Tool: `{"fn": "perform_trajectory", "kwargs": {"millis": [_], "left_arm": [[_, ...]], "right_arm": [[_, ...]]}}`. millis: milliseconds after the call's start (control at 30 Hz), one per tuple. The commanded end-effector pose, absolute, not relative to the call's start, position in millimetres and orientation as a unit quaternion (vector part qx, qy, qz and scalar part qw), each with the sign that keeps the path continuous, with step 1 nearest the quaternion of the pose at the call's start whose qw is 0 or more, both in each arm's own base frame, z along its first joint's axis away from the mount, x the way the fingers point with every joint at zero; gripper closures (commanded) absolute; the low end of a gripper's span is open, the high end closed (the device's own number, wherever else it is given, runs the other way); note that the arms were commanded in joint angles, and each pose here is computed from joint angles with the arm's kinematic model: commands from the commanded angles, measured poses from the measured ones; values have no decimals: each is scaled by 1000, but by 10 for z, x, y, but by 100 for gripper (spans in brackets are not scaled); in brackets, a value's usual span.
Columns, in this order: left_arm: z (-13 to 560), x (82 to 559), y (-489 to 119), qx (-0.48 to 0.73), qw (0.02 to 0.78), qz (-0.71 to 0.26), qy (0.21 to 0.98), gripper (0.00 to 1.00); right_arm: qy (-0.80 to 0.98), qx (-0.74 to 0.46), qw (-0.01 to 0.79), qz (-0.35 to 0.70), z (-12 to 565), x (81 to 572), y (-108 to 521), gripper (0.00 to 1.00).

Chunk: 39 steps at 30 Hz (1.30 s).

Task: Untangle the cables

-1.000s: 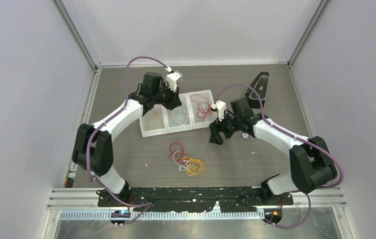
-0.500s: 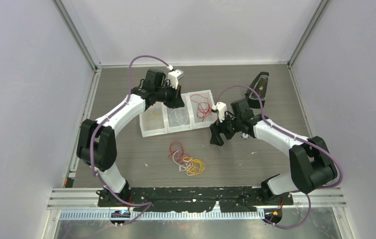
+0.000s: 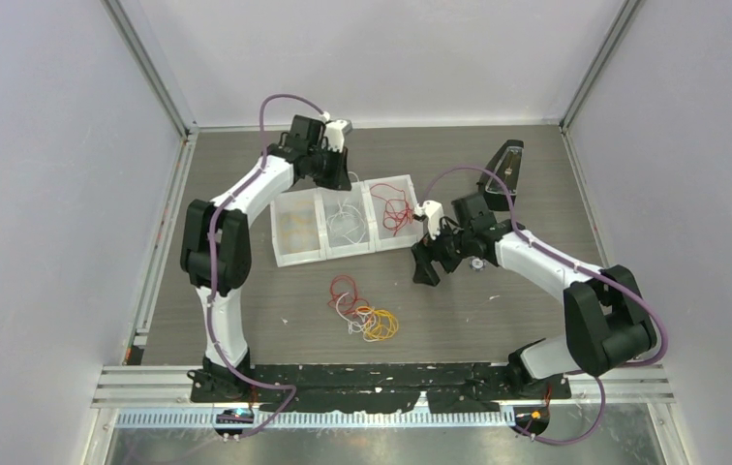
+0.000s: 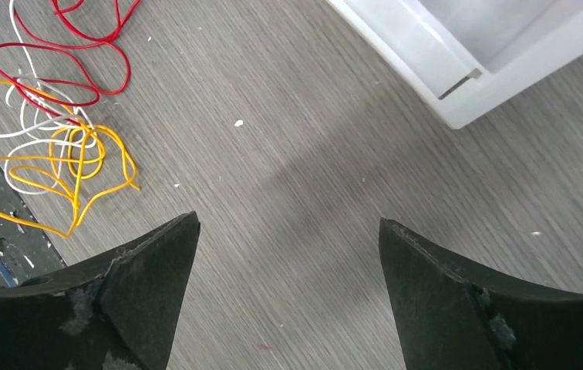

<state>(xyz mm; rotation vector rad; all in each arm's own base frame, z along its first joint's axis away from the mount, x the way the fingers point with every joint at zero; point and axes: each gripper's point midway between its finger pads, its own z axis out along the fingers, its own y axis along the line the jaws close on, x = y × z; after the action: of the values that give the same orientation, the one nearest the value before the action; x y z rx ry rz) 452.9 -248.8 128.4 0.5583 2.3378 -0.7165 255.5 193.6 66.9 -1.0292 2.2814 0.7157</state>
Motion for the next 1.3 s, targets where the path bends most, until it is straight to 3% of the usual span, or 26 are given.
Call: {"fn": "perform_trajectory", "kwargs": {"millis": [0, 67, 233, 433, 533, 600, 667, 800, 933, 1100, 1267], "left_arm": [[1301, 4434, -2385, 212, 307, -254, 892, 94], [1318, 4384, -2381, 216, 307, -256, 891, 90], [1469, 4306, -2429, 230, 315, -252, 886, 69], [2067, 4327, -2314, 240, 375, -230, 865, 33], [2397, 4214, -2290, 270, 402, -231, 844, 10], [2494, 4141, -2228, 288, 404, -219, 840, 2], [2507, 4052, -2140, 299, 393, -204, 845, 3], [2674, 3659, -2124, 334, 395, -242, 821, 20], [2684, 2931, -2168, 419, 416, -307, 747, 21], [2172, 2281, -2035, 533, 407, -281, 686, 21], [1694, 1942, -2044, 609, 394, -249, 641, 26]], "right_arm": [[831, -394, 297, 256, 952, 2691, 1898, 7], [830, -395, 300, 254, 991, 2696, 1876, 7], [830, -395, 304, 250, 1036, 2675, 1845, 7], [824, -405, 316, 238, 1177, 2653, 1788, 7], [819, -413, 321, 235, 1223, 2625, 1772, 6], [819, -415, 320, 234, 1234, 2614, 1766, 6], [820, -416, 318, 233, 1246, 2600, 1752, 6], [815, -414, 323, 245, 1341, 2558, 1783, 8], [803, -413, 315, 291, 1450, 2413, 1913, 11], [788, -433, 270, 346, 1442, 2221, 2206, 12], [769, -477, 201, 375, 1310, 1898, 2580, 14]]}}
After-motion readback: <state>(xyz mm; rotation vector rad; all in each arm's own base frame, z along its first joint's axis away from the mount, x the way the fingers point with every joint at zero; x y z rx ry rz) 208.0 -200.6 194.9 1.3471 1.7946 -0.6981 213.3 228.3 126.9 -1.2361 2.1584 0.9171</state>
